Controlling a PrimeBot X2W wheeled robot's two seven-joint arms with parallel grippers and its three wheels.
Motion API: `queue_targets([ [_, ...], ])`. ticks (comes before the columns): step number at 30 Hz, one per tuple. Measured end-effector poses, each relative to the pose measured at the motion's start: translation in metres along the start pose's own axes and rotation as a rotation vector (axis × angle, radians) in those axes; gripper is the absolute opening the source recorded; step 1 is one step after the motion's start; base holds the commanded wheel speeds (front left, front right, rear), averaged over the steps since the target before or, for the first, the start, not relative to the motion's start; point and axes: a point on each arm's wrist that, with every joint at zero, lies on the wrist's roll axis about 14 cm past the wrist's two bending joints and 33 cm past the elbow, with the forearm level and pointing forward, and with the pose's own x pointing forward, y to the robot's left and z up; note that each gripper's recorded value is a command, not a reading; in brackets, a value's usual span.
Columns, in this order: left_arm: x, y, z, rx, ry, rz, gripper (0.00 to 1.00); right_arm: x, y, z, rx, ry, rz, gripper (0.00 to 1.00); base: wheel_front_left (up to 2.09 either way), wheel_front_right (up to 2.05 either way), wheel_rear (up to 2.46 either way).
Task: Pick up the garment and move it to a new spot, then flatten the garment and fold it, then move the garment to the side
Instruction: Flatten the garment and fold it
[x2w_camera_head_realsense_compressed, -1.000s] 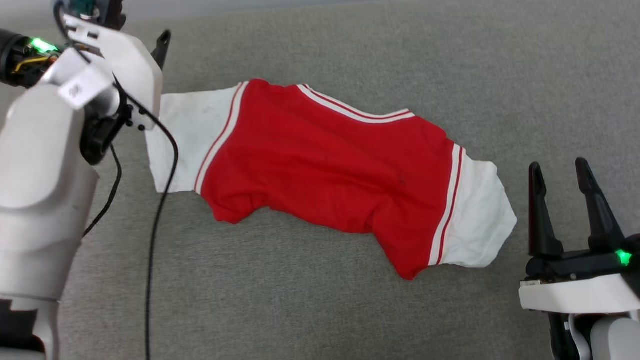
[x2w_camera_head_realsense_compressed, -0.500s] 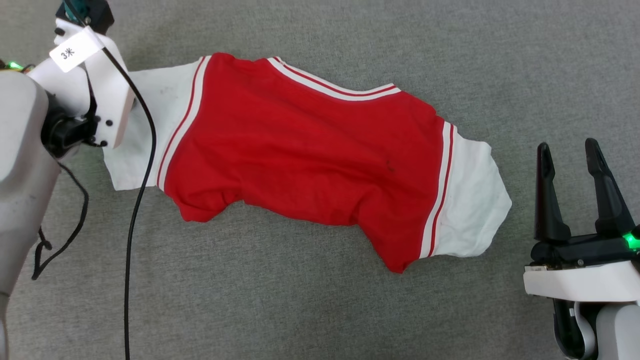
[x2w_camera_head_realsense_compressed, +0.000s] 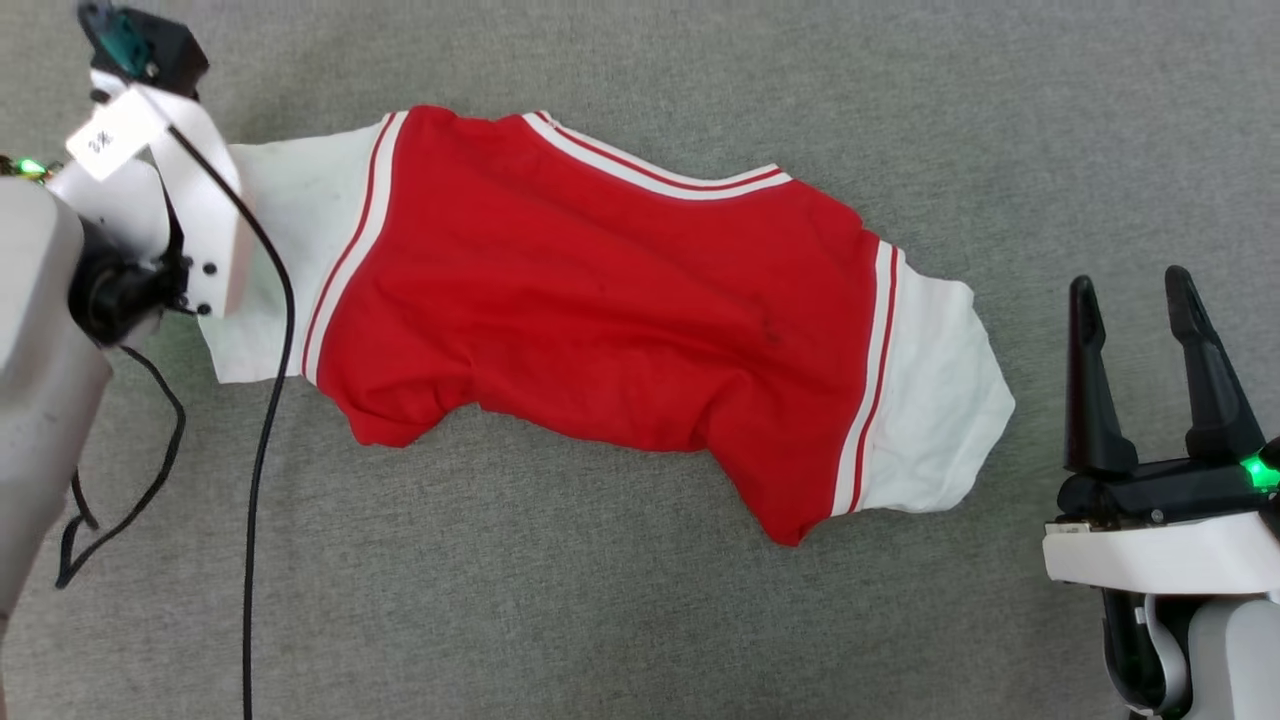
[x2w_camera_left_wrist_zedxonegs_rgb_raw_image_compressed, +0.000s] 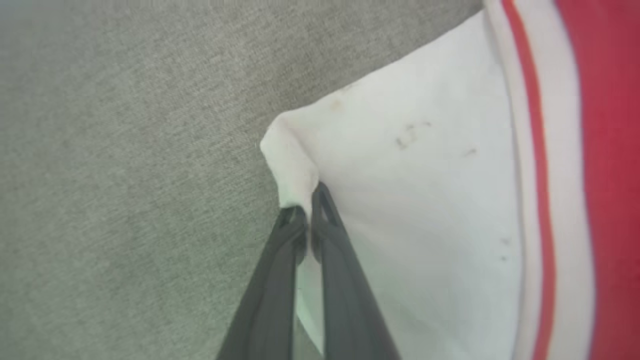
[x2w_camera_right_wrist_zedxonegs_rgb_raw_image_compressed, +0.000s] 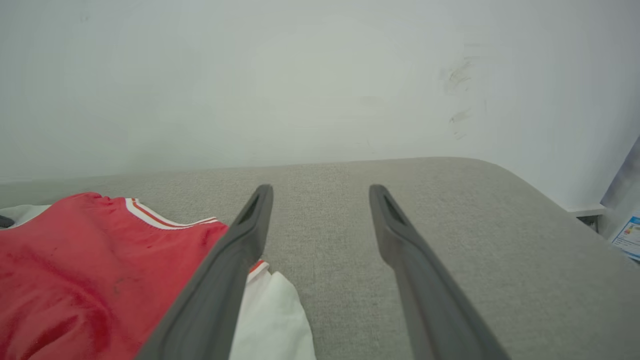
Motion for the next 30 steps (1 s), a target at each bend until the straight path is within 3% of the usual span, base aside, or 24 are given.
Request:
queue_targets([
  [10,-0.061,0.002,0.023,-0.024,-0.347,0.023,0.00,-0.014,-0.008,0.036,-0.046,-0.083,-0.019,1.00,0.00,0.00,0.00],
  [22,-0.136,0.014,-0.021,-0.102,-0.504,0.137,0.00,-0.005,-0.011,0.087,-0.189,-0.205,0.071,1.00,0.00,0.00,0.00],
  [30,-0.167,0.023,-0.037,-0.155,-0.569,0.191,0.00,0.031,-0.009,0.082,-0.250,-0.053,0.216,1.00,0.00,0.00,0.00],
])
